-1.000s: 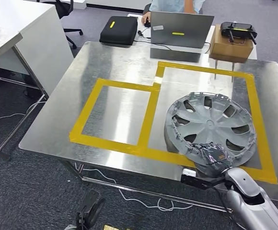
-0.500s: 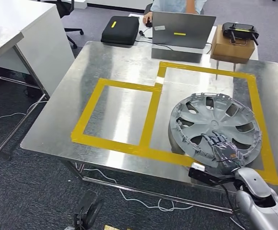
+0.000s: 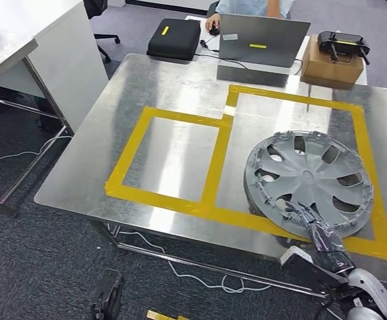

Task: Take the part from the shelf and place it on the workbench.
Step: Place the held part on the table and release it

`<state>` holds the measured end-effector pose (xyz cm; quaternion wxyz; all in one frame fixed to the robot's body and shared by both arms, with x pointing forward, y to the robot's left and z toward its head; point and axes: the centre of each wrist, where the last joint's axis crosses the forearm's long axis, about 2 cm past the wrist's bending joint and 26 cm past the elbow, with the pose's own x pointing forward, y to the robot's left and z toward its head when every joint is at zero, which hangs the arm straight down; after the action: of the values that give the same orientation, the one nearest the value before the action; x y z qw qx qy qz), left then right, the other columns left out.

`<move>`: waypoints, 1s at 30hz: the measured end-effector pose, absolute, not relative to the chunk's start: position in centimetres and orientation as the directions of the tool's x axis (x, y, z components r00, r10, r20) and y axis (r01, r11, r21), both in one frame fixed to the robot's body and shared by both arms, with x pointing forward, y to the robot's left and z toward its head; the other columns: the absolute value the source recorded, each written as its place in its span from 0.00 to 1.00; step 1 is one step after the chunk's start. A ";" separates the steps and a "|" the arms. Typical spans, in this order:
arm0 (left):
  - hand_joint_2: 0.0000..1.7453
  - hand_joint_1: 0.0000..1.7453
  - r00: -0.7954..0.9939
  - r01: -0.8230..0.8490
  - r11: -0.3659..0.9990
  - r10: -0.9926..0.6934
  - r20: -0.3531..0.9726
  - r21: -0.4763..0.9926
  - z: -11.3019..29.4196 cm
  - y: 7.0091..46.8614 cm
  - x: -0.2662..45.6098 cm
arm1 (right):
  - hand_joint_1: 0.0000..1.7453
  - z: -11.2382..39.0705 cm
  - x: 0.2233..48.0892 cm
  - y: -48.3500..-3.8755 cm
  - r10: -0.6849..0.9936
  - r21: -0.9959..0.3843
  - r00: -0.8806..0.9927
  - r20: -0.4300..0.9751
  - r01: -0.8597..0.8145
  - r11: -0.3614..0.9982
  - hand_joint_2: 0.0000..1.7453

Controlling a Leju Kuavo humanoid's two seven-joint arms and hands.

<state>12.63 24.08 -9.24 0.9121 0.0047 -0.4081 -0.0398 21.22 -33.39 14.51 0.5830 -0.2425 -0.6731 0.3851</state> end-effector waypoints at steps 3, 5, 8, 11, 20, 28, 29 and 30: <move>0.00 0.00 0.665 0.049 0.998 -0.062 0.744 0.040 -9.3 24.2 12.5 | 0.00 15.0 20.2 -33.0 0.742 -0.779 -0.256 0.620 -0.084 0.621 1.00; 0.00 0.00 0.662 0.028 0.999 -0.049 0.748 0.040 -9.3 24.3 12.4 | 0.00 15.6 19.1 -32.6 0.768 -0.801 -0.290 0.572 0.005 0.599 1.00; 0.00 0.00 0.663 0.002 0.999 -0.032 0.748 0.041 -9.5 24.5 11.9 | 0.00 16.3 17.1 -31.9 0.826 -0.835 -0.313 0.468 0.151 0.530 1.00; 0.00 0.00 0.669 -0.014 0.999 -0.023 0.743 0.044 -9.6 24.7 11.4 | 0.00 16.8 15.9 -31.4 0.838 -0.833 -0.318 0.443 0.200 0.516 1.00; 0.00 0.00 0.662 -0.112 0.993 0.040 0.749 0.046 -9.9 25.0 10.2 | 0.00 17.7 9.5 -30.2 0.868 -0.711 -0.232 0.439 0.502 0.494 0.00; 0.00 0.00 0.667 -0.178 0.983 0.085 0.740 0.047 -10.2 24.8 8.6 | 0.00 16.4 6.5 -32.7 0.794 -0.561 -0.131 0.593 0.640 0.525 0.00; 0.00 0.00 0.667 -0.182 0.982 0.089 0.739 0.046 -10.3 24.7 8.5 | 0.00 15.9 6.0 -33.2 0.780 -0.543 -0.076 0.621 0.676 0.499 0.00; 0.00 0.00 0.667 -0.187 0.981 0.093 0.739 0.046 -10.3 24.7 8.4 | 0.00 15.3 5.6 -33.6 0.760 -0.525 -0.022 0.650 0.710 0.469 0.00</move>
<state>8.43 24.66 -10.26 0.9112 0.0589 -0.4005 0.0769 5.65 -33.57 15.26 0.4737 -0.5146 -0.7142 0.0262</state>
